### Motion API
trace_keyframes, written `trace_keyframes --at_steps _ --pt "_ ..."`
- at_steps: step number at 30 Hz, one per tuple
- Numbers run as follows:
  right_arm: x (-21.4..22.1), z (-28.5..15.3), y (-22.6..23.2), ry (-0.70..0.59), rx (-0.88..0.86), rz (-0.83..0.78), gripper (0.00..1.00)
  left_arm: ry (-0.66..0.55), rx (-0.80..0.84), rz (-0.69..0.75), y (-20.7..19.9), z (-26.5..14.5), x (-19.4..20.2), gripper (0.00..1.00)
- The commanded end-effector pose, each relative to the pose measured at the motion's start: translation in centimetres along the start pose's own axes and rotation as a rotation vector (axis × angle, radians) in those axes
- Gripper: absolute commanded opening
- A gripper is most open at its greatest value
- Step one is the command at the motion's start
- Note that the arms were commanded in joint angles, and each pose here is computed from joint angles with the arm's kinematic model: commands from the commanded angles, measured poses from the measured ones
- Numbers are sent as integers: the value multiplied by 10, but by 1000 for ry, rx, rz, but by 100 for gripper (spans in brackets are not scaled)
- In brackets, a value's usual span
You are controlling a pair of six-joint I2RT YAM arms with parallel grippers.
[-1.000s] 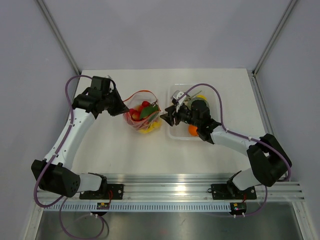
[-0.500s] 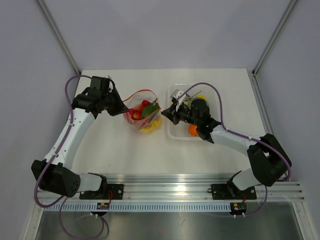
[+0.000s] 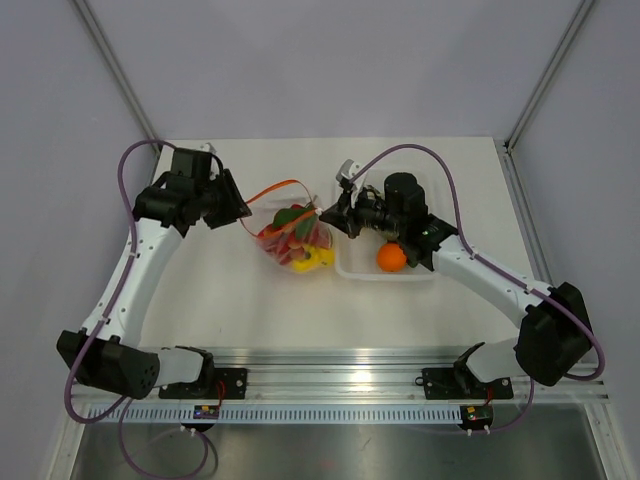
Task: Place the food in the zip-top bag and seal the zipper
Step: Adjust the zipper food storage bag at the center of the board.
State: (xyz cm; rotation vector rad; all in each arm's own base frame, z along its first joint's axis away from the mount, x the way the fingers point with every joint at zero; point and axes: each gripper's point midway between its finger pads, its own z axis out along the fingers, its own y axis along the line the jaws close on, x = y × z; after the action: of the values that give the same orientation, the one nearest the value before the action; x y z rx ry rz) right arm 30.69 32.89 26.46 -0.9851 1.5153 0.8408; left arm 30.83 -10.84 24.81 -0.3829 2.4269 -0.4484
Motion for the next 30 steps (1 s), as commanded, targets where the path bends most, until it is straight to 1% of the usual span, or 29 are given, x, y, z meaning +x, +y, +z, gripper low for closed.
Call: trace_keyframes --at_steps 1,2,3,4,5,6,7,8,9,10,11,12,13,14,15,17,19,20,23,26,27,29,30 --pt "-12 -4 9 15 -46 16 0 -143 31 61 -6 -32 -26 49" --pt "-7 -3 9 29 -48 11 0 -181 60 73 -11 -41 -31 62" --pt "1 -3 9 46 -48 17 0 -202 77 96 -13 -46 -34 82" --pt "5 -3 9 56 -50 23 0 -231 95 112 -16 -50 -38 90" --pt "8 -3 10 60 -56 16 0 -259 110 127 -19 -58 -40 94" --pt "12 -4 14 61 -73 16 0 -274 122 166 -21 -60 -42 95" --pt "13 -6 17 60 -87 10 0 -310 156 191 -29 -64 -48 94" --pt "14 -7 19 60 -98 -7 0 -319 175 213 -33 -63 -47 88" --pt "18 -8 22 64 -114 -12 0 -303 278 263 -51 -67 -38 75" --pt "19 -9 24 64 -123 -21 0 -293 362 301 -64 -68 -33 69" --pt "19 -11 24 63 -128 -44 0 -316 471 353 -85 -69 -30 68" --pt "22 -11 25 73 -133 -45 0 -324 544 423 -99 -74 -24 64" --pt "21 -12 25 73 -132 -55 0 -352 591 487 -112 -79 -23 63" --pt "23 -13 24 77 -127 -63 0 -354 629 569 -129 -82 -9 63" --pt "23 -13 23 80 -125 -66 0 -394 607 666 -133 -79 -9 63" --pt "22 -14 22 76 -124 -71 0 -433 666 783 -152 -84 1 65" --pt "20 -17 21 74 -126 -70 0 -475 670 840 -161 -78 -3 71" --pt "20 -17 21 72 -130 -66 0 -476 683 854 -164 -76 -2 71" --pt "18 -22 26 58 -177 -46 0 -434 757 941 -178 -66 11 72" --pt "17 -26 23 44 -173 -26 0 -354 814 1010 -184 -56 31 70" --pt "15 -27 24 34 -187 -22 0 -339 827 1036 -184 -55 36 69" --pt "10 -32 23 8 -204 -10 0 -308 841 1061 -183 -48 43 63" --pt "7 -34 26 -5 -228 -7 0 -308 859 1072 -185 -47 45 63"
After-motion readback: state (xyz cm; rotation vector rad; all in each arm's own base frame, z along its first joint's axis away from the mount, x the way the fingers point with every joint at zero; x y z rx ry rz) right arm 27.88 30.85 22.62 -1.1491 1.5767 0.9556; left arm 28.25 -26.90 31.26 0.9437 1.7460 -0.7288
